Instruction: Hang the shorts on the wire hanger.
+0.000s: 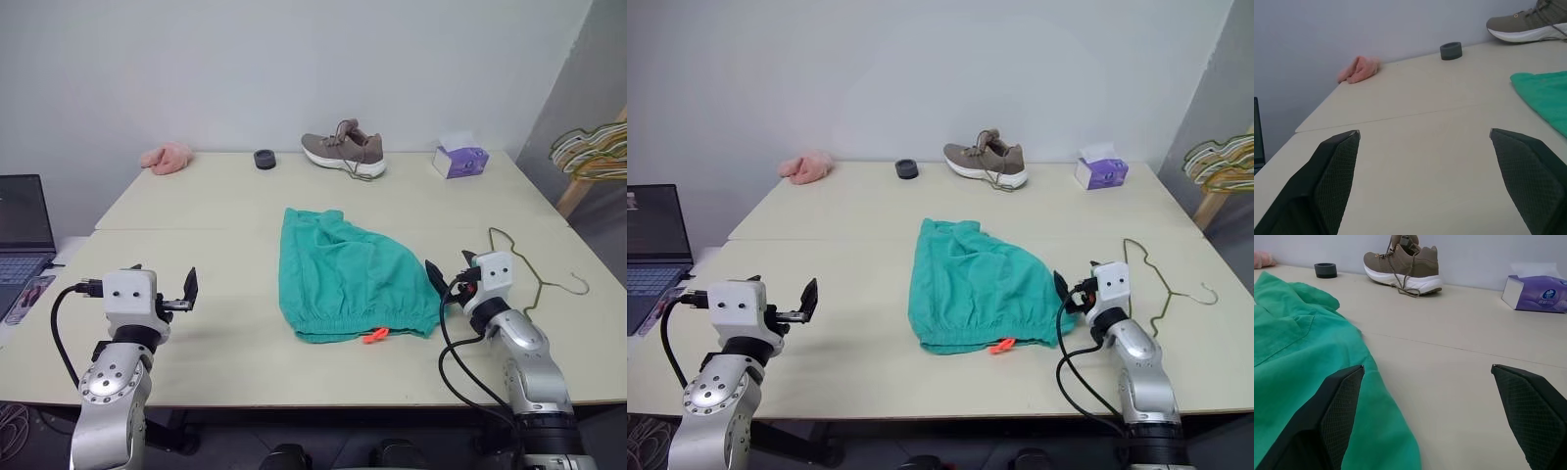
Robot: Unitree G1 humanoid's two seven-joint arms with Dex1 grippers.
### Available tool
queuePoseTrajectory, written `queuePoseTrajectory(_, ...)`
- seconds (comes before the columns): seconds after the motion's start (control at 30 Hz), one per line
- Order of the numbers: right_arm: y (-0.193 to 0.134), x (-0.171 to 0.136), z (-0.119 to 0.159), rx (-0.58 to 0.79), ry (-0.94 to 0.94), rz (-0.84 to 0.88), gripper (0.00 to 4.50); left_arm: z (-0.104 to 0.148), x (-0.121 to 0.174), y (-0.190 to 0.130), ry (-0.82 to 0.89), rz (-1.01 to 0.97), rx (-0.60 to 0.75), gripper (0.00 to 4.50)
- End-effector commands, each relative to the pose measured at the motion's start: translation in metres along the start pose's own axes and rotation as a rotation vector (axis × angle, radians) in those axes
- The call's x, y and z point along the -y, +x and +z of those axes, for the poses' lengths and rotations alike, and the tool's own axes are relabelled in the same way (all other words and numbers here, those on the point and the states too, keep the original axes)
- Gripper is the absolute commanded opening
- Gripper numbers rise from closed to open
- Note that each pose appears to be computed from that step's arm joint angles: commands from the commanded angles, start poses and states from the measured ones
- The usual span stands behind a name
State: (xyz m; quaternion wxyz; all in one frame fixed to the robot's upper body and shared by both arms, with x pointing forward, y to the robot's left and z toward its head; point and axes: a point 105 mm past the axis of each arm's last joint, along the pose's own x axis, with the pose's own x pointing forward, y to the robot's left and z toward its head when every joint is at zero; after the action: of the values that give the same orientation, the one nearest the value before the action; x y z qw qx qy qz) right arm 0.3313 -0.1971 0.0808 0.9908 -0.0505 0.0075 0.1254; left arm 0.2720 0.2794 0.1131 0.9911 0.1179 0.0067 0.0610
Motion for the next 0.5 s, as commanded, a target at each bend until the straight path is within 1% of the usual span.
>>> queuePoseTrajectory(0.03,0.0039,-0.0017,0.0135,0.047,-0.014,0.015,4.44,0.0132,-0.0045,-0.0012,0.028,0.016,0.059,4.5)
queuePoseTrajectory(0.17,0.0041,-0.0052,0.0129,0.045,-0.02,0.036,4.44,0.0086,-0.0082,-0.0032,0.044,0.032,0.031,4.5)
queuePoseTrajectory(0.5,0.0051,-0.0088,0.0141,0.052,-0.02,0.06,4.44,0.0136,-0.0048,-0.0054,0.043,-0.005,0.064,4.5)
